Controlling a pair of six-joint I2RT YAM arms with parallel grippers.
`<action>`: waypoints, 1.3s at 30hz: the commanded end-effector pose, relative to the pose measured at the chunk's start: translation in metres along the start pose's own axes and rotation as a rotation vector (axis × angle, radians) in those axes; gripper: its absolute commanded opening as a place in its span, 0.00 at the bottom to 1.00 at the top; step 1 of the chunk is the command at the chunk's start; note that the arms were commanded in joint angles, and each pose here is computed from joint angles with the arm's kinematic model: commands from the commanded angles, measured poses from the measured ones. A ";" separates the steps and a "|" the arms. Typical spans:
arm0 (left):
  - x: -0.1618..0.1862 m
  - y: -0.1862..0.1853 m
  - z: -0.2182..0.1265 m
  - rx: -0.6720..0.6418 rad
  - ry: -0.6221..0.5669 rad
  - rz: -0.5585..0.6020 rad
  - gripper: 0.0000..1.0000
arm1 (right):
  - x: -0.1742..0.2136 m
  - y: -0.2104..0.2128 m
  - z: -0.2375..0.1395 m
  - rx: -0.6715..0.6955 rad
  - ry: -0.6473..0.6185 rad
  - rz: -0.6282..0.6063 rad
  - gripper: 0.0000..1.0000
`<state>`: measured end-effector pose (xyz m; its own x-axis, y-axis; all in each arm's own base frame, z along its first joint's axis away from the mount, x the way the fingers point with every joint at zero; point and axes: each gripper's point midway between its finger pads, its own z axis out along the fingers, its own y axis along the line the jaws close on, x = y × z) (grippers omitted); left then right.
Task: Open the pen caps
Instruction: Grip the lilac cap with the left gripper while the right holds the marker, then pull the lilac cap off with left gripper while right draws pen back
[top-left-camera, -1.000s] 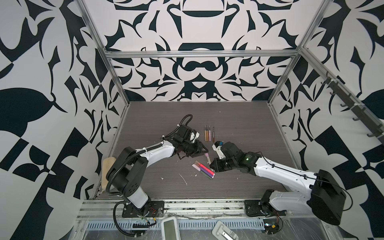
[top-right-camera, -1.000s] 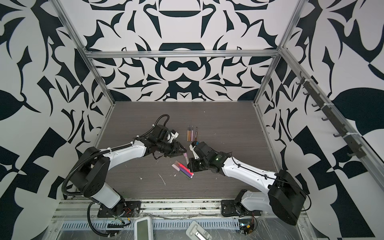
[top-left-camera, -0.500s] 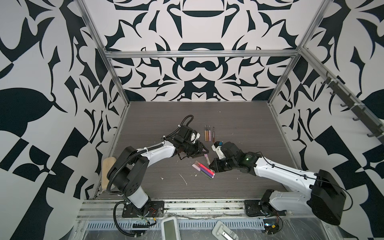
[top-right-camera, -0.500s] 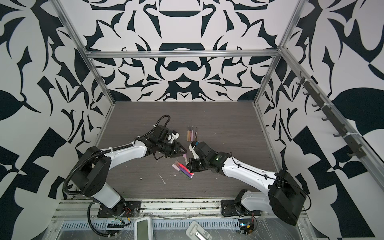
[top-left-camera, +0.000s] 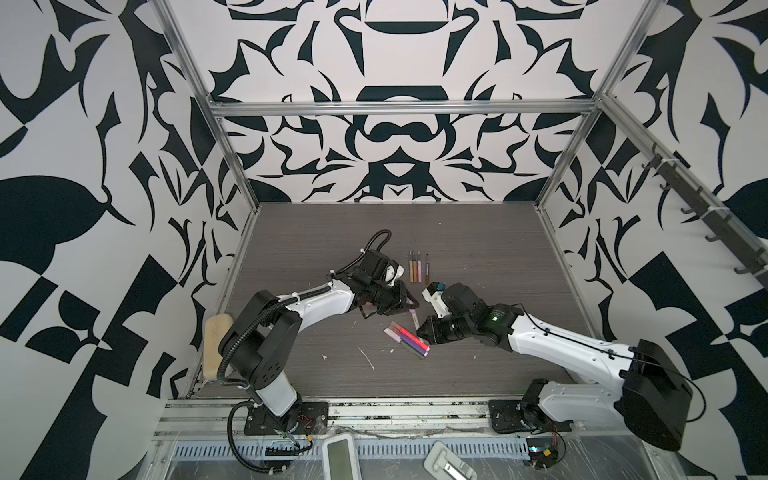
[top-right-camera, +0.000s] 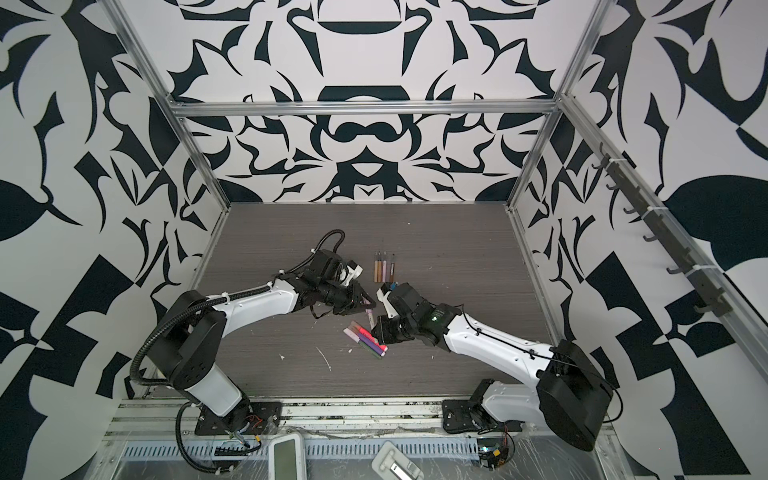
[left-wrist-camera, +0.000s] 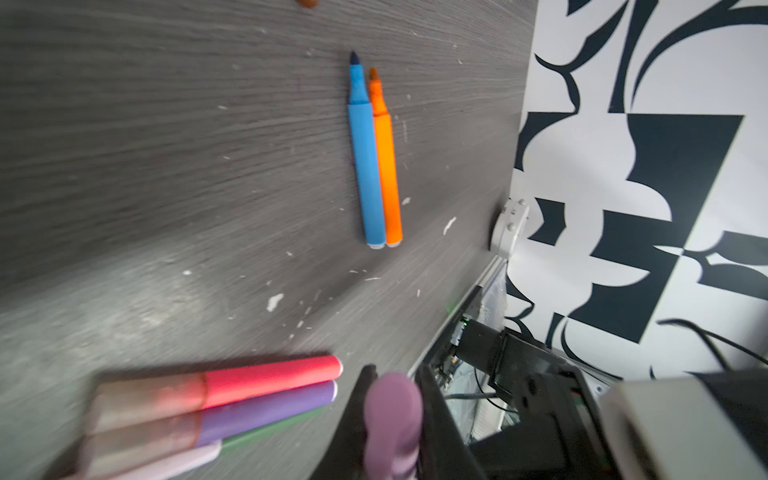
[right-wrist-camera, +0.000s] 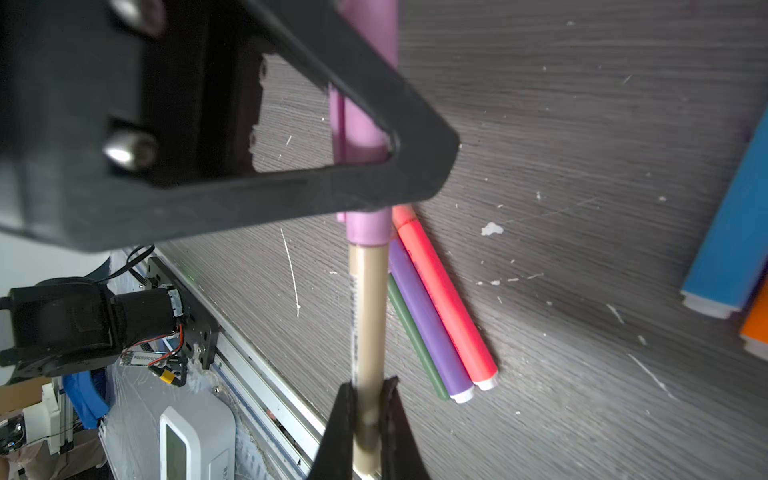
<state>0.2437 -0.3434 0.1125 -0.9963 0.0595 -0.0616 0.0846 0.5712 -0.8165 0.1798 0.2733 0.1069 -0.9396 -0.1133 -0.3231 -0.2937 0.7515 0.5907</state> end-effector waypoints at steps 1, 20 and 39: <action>-0.003 -0.003 0.002 0.000 -0.004 0.018 0.13 | -0.007 0.009 -0.006 -0.036 -0.032 -0.013 0.00; 0.007 -0.019 0.006 0.027 0.008 0.057 0.00 | -0.012 0.005 -0.007 -0.004 -0.052 -0.018 0.23; -0.006 -0.023 -0.014 -0.007 -0.099 0.076 0.00 | -0.006 -0.009 -0.021 0.040 -0.107 -0.006 0.00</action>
<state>0.2310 -0.3595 0.1300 -0.9876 0.0913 -0.1277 0.1568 0.5421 -0.8255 0.1863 0.2600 0.1203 -0.9147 -0.0569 -0.4002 -0.2964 0.7675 0.5684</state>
